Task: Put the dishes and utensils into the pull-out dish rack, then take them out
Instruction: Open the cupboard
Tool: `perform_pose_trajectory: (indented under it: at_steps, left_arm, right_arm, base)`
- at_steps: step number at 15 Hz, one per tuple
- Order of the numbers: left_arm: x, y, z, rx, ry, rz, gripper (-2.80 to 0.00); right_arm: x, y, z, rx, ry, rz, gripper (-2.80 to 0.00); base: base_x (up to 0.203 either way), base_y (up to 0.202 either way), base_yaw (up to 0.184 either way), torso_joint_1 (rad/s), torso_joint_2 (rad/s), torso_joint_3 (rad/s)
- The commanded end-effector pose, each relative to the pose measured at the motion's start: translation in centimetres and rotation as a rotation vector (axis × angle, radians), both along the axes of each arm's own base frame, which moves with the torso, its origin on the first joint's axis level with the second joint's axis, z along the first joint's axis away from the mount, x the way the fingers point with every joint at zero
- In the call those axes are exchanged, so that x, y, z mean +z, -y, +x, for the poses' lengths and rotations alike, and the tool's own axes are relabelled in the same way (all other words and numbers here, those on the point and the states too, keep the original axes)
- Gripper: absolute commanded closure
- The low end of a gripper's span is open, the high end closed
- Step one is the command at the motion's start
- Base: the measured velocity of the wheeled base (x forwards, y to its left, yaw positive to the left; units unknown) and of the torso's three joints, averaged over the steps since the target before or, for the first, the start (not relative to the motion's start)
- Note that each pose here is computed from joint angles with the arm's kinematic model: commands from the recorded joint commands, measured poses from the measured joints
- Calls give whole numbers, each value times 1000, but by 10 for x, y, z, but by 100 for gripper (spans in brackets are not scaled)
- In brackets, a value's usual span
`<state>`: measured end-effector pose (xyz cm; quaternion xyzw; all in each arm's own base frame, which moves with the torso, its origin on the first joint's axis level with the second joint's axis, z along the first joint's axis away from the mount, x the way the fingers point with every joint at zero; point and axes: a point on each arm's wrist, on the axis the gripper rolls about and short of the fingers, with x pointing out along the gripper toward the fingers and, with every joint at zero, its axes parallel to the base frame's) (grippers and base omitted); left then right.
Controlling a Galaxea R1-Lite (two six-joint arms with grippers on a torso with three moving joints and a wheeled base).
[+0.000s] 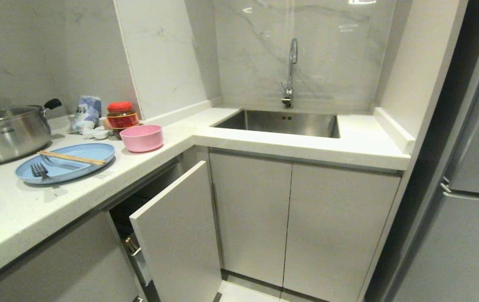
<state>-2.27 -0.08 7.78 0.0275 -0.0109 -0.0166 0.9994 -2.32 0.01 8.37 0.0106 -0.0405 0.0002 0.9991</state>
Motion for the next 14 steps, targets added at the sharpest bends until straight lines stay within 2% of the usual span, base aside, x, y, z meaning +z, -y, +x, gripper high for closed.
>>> perform_pose_trajectory:
  at_steps: [1,11,13,14]
  left_arm:
    - [-3,0,1,0,-12,1,0]
    - [-4,0,1,0,-14,7,0]
    - [0,0,0,4,3,9,0]
    - [10,0,-3,5,40,11,0]
  right_arm:
    - [-7,0,2,0,-24,0,0]
    - [-7,0,2,0,-24,0,0]
    - [-7,0,2,0,-24,0,0]
    - [-7,0,2,0,-24,0,0]
  base:
    - [0,0,0,0,0,0]
    - [0,0,0,0,0,0]
    - [0,0,0,0,0,0]
    - [0,0,0,0,0,0]
